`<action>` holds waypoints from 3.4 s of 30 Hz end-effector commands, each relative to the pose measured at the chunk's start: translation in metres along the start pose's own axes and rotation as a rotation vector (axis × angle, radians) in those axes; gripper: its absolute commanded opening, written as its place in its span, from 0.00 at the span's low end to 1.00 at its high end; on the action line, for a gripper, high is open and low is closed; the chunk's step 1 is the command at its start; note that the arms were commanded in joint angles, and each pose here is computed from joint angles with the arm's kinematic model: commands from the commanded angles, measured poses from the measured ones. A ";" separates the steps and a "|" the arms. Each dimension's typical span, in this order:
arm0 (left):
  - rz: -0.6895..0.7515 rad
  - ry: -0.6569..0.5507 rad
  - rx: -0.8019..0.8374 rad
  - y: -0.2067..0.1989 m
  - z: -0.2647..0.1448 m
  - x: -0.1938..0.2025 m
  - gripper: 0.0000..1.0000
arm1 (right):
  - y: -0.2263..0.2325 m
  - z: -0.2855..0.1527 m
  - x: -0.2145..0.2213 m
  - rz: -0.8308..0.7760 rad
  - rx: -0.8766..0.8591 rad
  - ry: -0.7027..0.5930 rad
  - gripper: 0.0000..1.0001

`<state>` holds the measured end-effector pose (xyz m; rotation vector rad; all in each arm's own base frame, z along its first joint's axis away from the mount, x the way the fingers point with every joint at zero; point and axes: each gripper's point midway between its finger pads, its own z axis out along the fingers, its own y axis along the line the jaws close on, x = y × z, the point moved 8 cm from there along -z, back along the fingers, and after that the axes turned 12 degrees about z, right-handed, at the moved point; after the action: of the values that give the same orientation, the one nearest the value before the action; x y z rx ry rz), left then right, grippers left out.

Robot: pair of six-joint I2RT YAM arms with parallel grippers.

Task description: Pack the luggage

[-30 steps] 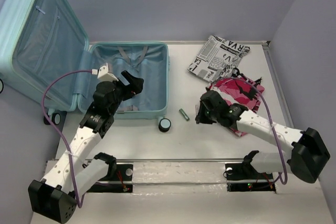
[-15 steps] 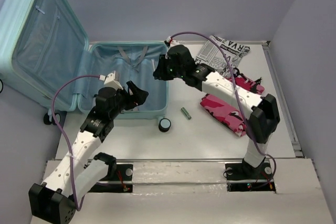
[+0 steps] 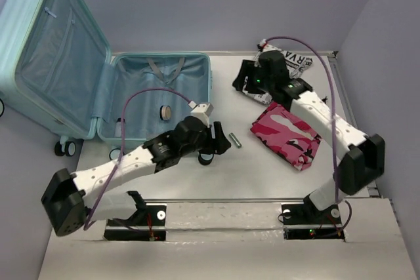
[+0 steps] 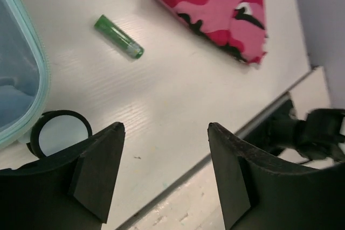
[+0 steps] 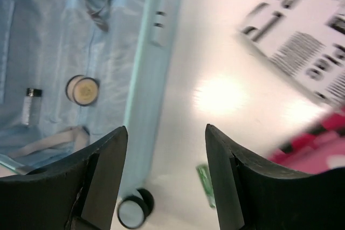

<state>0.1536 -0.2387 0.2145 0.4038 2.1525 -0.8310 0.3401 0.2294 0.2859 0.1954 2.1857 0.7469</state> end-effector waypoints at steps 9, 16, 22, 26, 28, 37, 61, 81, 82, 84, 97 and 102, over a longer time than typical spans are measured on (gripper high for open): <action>0.081 -0.008 -0.462 -0.034 0.105 0.005 0.75 | -0.128 -0.114 0.024 0.087 0.144 -0.152 0.66; 0.140 0.045 -0.678 -0.020 0.158 0.017 0.69 | -0.133 -0.129 0.039 0.112 0.118 -0.155 0.66; 0.113 0.026 -0.713 -0.005 0.175 0.012 0.67 | -0.130 -0.129 0.048 0.120 0.060 -0.111 0.65; 0.117 0.052 -0.708 0.002 0.193 0.019 0.66 | -0.127 -0.130 0.052 0.120 0.016 -0.091 0.65; 0.108 0.068 -0.671 0.002 0.200 0.025 0.64 | -0.127 -0.128 0.055 0.121 0.001 -0.078 0.65; 0.112 0.101 -0.648 0.019 0.217 0.029 0.26 | -0.127 -0.126 0.057 0.128 -0.013 -0.068 0.65; -0.279 -0.426 -0.845 0.171 -0.025 -0.122 0.45 | -0.144 -0.126 0.070 0.156 0.071 -0.107 0.66; 0.060 -0.223 -0.029 0.000 0.070 -0.133 0.86 | -0.184 -0.132 0.003 0.290 0.500 -0.432 0.93; 0.071 -0.201 -0.014 -0.005 0.078 -0.129 0.86 | -0.189 -0.133 -0.001 0.320 0.520 -0.460 0.94; 0.097 -0.140 0.035 -0.017 0.100 -0.120 0.91 | -0.214 -0.135 -0.008 0.379 0.591 -0.490 0.99; 0.168 0.101 -0.031 -0.004 0.204 -0.058 0.99 | -0.321 -0.133 0.016 0.716 0.721 -0.396 1.00; 0.173 0.169 0.001 0.002 0.224 -0.039 0.99 | -0.337 -0.132 0.032 0.758 0.767 -0.349 1.00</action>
<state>0.2998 -0.3761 0.1215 0.6112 2.2990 -0.6544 0.2562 -0.0875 0.1425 1.4730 1.9485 0.1422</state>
